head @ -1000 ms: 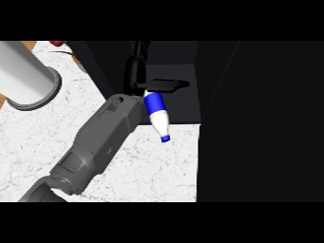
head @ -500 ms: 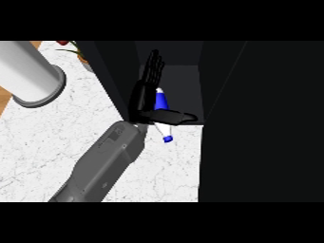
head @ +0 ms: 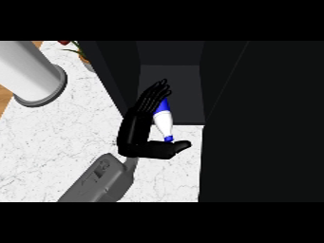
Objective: Pick up the bottled water, place it into the cabinet and close the cabinet
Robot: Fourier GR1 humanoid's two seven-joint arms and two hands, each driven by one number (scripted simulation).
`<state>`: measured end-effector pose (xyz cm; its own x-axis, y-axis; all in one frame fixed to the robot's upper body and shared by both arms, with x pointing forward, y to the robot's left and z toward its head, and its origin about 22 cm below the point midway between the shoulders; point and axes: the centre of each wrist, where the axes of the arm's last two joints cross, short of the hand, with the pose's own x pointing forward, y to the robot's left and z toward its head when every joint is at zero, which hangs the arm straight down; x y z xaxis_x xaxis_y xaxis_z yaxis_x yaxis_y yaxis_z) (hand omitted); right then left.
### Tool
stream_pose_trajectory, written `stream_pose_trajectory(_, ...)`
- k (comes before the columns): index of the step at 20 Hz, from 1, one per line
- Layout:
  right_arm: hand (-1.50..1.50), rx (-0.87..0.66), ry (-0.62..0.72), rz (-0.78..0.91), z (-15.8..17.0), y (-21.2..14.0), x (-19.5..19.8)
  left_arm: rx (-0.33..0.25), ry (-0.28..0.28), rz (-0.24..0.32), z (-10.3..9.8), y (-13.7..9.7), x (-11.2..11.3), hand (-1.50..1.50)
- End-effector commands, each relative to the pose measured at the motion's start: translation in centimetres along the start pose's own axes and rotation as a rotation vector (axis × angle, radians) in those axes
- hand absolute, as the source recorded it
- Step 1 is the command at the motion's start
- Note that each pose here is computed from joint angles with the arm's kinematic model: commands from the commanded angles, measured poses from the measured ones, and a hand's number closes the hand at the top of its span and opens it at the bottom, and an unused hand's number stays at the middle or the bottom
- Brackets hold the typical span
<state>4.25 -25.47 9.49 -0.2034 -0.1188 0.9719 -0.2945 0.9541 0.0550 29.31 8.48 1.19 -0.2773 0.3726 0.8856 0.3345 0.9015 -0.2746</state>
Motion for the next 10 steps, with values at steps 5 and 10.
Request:
stream_pose_trajectory(5, 1.5, 0.28, 0.06, 0.13, -0.5, 0.9, 3.4, 0.018, 0.037, 0.013, 4.6, 1.8, 2.9, 1.5)
stream_pose_trajectory(10, 1.5, 0.433, 0.054, 0.119, -0.7, 2.1, 4.0, 0.061, 0.029, -0.009, 8.5, 5.3, 5.1, -1.5)
